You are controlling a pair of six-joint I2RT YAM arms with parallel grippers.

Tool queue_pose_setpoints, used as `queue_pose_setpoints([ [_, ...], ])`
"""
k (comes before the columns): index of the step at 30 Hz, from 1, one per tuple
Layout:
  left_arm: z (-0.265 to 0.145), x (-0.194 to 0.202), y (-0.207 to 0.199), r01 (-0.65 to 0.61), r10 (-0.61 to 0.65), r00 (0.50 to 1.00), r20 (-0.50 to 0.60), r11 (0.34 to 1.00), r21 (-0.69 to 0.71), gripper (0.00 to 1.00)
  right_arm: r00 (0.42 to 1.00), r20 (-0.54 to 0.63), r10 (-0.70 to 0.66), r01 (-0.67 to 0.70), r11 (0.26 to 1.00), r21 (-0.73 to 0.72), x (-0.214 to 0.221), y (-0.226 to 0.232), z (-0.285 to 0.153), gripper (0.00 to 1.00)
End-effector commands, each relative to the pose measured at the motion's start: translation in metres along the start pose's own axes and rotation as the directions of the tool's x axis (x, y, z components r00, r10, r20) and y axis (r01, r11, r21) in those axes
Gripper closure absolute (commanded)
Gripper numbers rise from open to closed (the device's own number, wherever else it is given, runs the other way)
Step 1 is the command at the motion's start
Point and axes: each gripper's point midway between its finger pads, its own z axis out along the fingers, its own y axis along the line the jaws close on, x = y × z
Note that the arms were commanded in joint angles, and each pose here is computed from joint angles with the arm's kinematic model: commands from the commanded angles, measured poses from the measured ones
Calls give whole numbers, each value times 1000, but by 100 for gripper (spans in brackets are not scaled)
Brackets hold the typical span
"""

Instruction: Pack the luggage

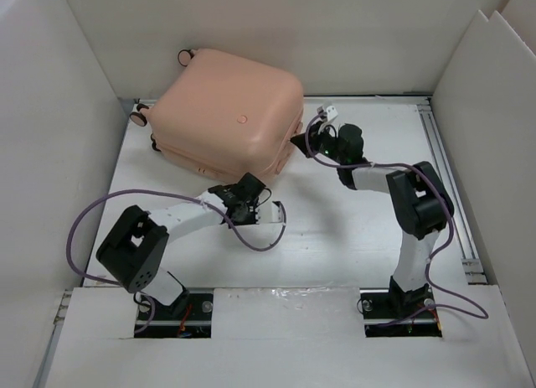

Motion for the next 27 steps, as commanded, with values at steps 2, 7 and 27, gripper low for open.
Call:
queue_pose_setpoints([
  [2, -37, -59, 31, 122, -119, 970, 211, 993, -3, 95, 981, 179, -69, 80, 995, -53, -60, 25, 1, 100],
  [7, -62, -103, 76, 175, -154, 945, 289, 983, -48, 90, 986, 158, -56, 55, 998, 8, -62, -1, 2, 99],
  [27, -94, -93, 56, 353, -375, 860, 345, 927, 127, 90, 948, -45, 314, -291, 917, 272, 12, -78, 31, 35],
])
